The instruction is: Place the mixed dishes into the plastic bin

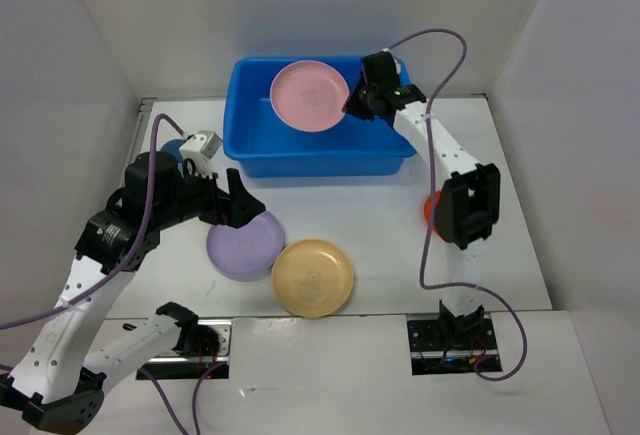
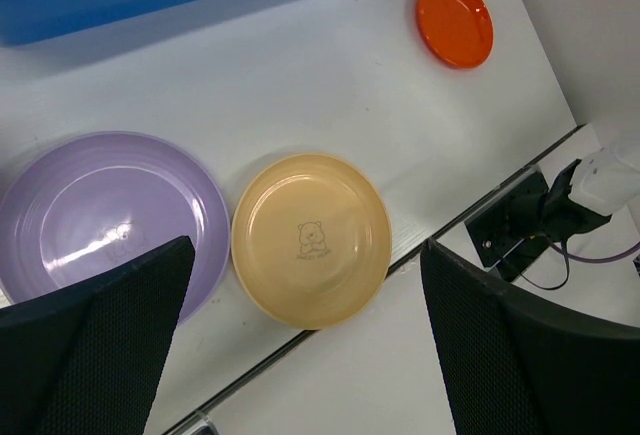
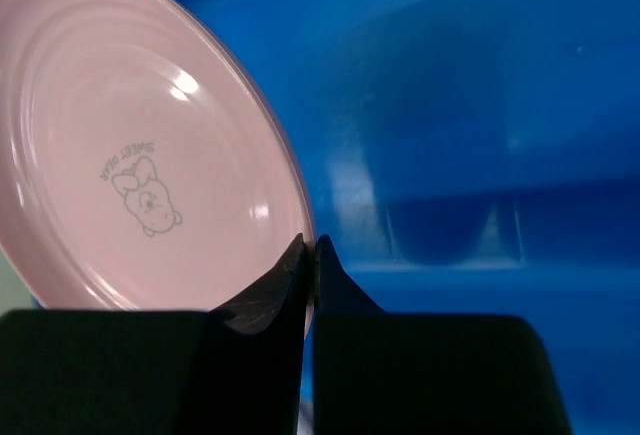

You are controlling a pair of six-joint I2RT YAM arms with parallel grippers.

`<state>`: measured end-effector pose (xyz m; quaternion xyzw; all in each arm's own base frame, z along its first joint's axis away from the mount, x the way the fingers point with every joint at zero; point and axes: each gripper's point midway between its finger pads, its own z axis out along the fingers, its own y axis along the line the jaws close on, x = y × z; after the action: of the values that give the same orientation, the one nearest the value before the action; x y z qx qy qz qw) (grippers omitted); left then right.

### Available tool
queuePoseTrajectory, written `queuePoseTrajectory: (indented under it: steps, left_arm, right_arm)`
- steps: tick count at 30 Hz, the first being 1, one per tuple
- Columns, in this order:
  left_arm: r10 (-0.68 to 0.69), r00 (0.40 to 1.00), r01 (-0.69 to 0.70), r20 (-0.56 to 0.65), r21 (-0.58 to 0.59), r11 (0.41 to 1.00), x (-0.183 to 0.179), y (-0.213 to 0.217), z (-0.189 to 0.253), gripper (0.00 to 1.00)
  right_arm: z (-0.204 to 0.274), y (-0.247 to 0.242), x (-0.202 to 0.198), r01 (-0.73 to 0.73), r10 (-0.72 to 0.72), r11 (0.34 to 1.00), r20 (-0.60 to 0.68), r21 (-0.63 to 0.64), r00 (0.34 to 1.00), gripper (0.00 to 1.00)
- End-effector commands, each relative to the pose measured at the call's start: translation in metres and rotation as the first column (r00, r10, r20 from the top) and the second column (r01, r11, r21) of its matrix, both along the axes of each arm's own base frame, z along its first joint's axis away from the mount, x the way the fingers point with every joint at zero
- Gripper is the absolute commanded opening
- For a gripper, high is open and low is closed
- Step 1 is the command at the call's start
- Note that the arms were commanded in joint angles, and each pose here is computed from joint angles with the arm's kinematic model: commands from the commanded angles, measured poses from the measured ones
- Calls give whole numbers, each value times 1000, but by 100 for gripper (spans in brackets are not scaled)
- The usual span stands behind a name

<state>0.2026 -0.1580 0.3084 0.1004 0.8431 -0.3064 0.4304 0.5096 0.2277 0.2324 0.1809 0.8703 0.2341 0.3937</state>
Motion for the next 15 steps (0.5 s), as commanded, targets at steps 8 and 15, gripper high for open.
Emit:
queuePoseTrajectory:
  steps: [8, 15]
  left_arm:
    - [11, 1000, -11, -25, -16, 1000, -5, 1, -9, 100]
    - [15, 1000, -16, -22, -26, 1000, -7, 2, -7, 100]
  right_arm:
    - [-58, -3, 59, 20, -26, 996, -77, -86, 997, 0]
    - [-105, -7, 61, 18, -42, 989, -169, -145, 985, 0]
